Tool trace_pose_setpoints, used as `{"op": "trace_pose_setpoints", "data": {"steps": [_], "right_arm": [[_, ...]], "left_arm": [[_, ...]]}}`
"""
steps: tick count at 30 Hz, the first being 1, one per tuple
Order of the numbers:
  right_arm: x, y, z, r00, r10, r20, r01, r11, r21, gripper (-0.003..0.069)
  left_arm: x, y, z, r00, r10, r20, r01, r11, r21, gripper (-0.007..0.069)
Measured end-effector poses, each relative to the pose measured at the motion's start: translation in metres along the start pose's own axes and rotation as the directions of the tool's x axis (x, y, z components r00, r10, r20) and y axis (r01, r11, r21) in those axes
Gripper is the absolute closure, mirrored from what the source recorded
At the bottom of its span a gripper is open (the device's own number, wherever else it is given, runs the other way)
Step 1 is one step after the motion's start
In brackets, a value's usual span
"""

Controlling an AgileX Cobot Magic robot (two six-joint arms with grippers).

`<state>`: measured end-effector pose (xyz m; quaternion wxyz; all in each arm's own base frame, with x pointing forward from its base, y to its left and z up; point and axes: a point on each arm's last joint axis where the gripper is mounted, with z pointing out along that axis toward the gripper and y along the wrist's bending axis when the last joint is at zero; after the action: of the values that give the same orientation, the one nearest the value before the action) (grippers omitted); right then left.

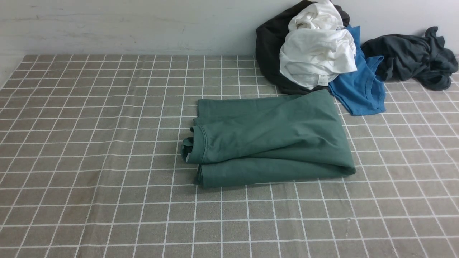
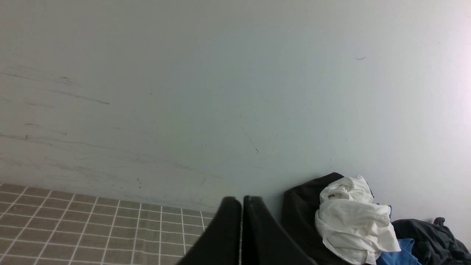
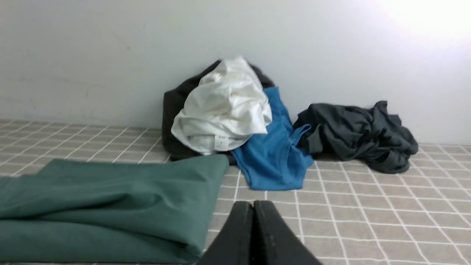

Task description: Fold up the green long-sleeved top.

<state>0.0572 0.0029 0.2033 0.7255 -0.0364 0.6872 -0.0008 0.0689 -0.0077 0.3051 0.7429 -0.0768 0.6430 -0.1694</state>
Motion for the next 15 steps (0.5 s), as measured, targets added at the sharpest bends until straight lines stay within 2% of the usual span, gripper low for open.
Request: {"op": "trace_pose_setpoints", "data": {"steps": [10, 15], "right_arm": [[-0.0004, -0.0010, -0.0006, 1.000, -0.004, 0.007, 0.004, 1.000, 0.019, 0.0670], [-0.0003, -0.0008, -0.0006, 0.996, 0.090, 0.007, -0.091, 0.996, 0.016, 0.0670]], "left_arm": [[0.0000, 0.0000, 0.0000, 1.000, 0.000, 0.000, 0.000, 1.000, 0.000, 0.0633], [0.0000, 0.0000, 0.0000, 1.000, 0.000, 0.000, 0.000, 1.000, 0.000, 0.0633]]}}
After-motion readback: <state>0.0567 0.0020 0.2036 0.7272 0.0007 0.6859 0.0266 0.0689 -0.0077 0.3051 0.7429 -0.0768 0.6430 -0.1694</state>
